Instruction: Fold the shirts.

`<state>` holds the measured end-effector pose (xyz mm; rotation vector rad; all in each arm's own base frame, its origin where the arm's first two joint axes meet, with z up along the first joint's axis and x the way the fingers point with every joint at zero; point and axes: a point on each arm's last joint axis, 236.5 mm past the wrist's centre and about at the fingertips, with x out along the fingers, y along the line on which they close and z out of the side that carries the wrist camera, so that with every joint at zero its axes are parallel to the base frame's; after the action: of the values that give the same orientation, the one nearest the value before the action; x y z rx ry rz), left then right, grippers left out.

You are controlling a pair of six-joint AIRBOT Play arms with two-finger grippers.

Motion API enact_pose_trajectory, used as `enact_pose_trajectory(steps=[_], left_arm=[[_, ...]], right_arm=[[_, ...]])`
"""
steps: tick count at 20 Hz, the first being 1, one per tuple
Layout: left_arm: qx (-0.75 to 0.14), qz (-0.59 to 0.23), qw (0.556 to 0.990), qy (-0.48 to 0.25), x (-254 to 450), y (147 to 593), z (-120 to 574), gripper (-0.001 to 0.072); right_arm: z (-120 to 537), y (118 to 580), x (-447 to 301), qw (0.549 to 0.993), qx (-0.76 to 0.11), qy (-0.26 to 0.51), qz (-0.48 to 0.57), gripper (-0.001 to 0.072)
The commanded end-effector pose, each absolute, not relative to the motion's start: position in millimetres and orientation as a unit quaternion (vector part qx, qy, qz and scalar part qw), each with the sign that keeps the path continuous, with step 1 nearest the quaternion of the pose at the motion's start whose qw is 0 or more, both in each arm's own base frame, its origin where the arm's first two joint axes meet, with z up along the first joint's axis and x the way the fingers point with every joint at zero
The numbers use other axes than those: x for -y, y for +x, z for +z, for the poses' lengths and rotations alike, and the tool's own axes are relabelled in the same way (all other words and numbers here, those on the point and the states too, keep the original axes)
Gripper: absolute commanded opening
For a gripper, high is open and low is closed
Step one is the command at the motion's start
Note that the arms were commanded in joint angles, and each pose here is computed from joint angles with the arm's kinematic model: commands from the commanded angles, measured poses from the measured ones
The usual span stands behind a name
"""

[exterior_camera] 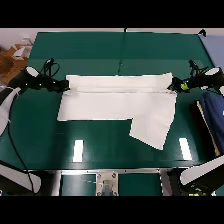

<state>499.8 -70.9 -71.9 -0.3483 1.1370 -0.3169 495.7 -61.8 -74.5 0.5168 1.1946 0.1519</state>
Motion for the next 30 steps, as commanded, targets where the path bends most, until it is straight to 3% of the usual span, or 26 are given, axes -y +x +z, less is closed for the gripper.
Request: enact_pose_trajectory(steps=[1, 2, 4, 5, 6, 7, 8, 11, 17, 18, 19, 20, 21, 25, 30], left_arm=[[-0.557, -0.167, 0.794, -0.176, 78, 487, -68, 0.0442], [-0.567, -0.171, 0.785, -0.182, 77, 483, -62, 0.0531], [-0.595, -0.180, 0.760, -0.192, 66, 471, -41, 0.0530], [-0.613, -0.176, 0.744, -0.199, 55, 463, -29, 0.0529], [-0.636, -0.169, 0.723, -0.209, 43, 451, -18, 0.0422], [-0.657, -0.172, 0.702, -0.215, 33, 436, -9, 0.0105], [-0.673, -0.174, 0.684, -0.221, 27, 421, -2, 0.0024], [-0.703, -0.131, 0.673, -0.187, 7, 381, 4, 0.0023], [-0.632, -0.080, 0.735, -0.233, 34, 296, -12, 0.0024], [-0.614, -0.075, 0.745, -0.250, 41, 287, -19, 0.0039], [-0.598, -0.069, 0.751, -0.272, 48, 279, -28, 0.0351], [-0.585, -0.062, 0.754, -0.293, 52, 276, -38, 0.0620], [-0.578, -0.054, 0.751, -0.313, 56, 273, -48, 0.0641], [-0.540, -0.025, 0.746, -0.390, 63, 279, -72, 0.0641], [-0.486, -0.008, 0.779, -0.398, 89, 310, -84, 0.0640]], right_arm=[[-66, 490, 62, 0.781, -0.566, 0.253, 0.074, 0.0377], [-56, 486, 66, 0.778, -0.570, 0.255, 0.078, 0.0409], [-34, 471, 82, 0.763, -0.582, 0.275, 0.068, 0.0393], [-26, 461, 90, 0.756, -0.588, 0.283, 0.060, 0.0326], [-19, 447, 98, 0.746, -0.597, 0.289, 0.056, 0.0195], [-15, 434, 103, 0.735, -0.607, 0.298, 0.050, 0.0069], [-11, 420, 107, 0.729, -0.611, 0.306, 0.044, 0.0017], [-8, 373, 110, 0.721, -0.615, 0.318, 0.014, 0.0016], [-40, 263, 104, 0.715, -0.583, 0.373, -0.099, 0.0016], [-50, 250, 98, 0.712, -0.580, 0.381, -0.110, 0.0022], [-60, 239, 91, 0.704, -0.583, 0.389, -0.114, 0.0155], [-72, 229, 82, 0.695, -0.589, 0.396, -0.116, 0.0356], [-82, 224, 74, 0.686, -0.591, 0.408, -0.115, 0.0443], [-98, 237, 45, 0.691, -0.558, 0.450, -0.092, 0.0442], [-102, 256, 15, 0.694, -0.554, 0.456, -0.060, 0.0442]])
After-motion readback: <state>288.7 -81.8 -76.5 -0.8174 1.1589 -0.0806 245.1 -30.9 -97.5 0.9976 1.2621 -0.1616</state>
